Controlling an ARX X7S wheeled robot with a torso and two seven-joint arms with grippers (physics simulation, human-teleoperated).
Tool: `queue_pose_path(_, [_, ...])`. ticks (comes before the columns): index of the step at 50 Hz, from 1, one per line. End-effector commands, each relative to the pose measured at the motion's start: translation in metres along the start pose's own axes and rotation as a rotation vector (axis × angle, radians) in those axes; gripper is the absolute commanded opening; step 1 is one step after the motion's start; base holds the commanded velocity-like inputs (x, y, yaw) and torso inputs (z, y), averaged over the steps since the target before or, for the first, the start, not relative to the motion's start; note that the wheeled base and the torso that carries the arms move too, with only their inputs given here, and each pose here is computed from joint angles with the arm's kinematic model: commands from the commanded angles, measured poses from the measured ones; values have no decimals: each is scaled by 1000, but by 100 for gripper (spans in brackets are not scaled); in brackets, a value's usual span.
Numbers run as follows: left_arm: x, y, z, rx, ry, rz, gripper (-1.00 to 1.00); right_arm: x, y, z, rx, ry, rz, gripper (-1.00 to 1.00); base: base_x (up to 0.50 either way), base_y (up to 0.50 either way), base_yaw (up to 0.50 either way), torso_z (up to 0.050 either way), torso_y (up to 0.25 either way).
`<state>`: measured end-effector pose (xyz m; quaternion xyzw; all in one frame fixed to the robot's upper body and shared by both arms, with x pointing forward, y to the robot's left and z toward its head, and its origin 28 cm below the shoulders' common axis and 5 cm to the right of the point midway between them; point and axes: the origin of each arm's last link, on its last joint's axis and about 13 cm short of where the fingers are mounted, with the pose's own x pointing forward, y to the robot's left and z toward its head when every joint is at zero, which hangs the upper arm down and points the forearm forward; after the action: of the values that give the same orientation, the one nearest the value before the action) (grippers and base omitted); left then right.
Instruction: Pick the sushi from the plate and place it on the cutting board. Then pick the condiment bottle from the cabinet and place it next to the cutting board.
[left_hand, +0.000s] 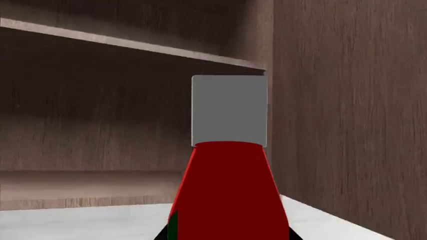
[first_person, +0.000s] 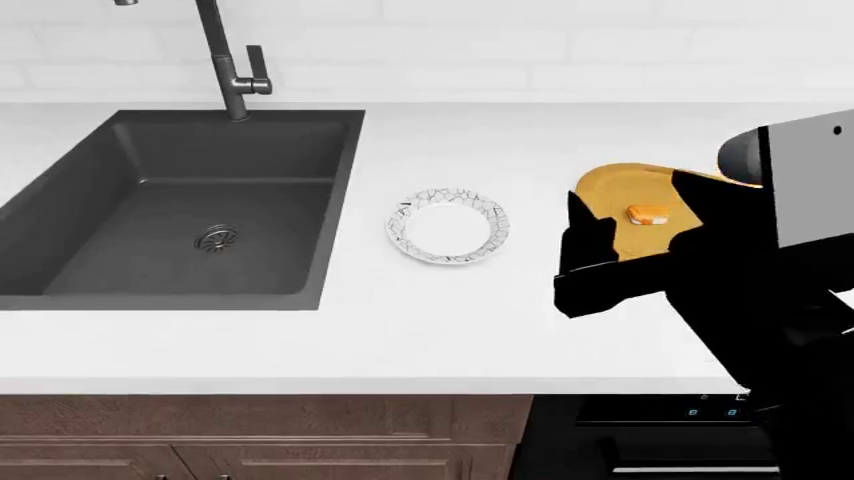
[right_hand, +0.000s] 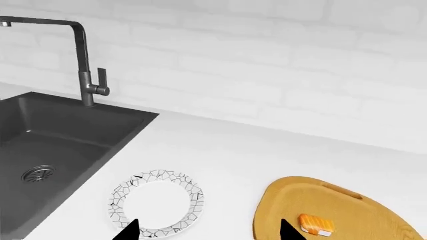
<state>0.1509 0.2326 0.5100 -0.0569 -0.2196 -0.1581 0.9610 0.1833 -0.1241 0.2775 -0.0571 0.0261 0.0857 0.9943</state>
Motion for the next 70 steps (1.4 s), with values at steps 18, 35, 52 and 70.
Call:
queue_pose_path(18, [-36, 15, -111, 6, 108, -37, -100, 28, 16, -20, 74, -248, -82, 100, 0, 0, 0, 1, 0])
queue_pose_path(35, [-45, 10, -179, 166, 91, -12, -100, 13, 21, -51, 156, -321, -125, 100, 0, 0, 0, 0, 1])
queue_pose_path(52, [-39, 14, -243, 137, 119, 50, -100, 3, 11, -74, 150, -285, -193, 100, 0, 0, 0, 0, 1])
queue_pose_path(70, [-42, 13, -254, 110, 114, 67, -100, 1, 9, -79, 176, -248, -187, 100, 0, -312, 0, 1, 1])
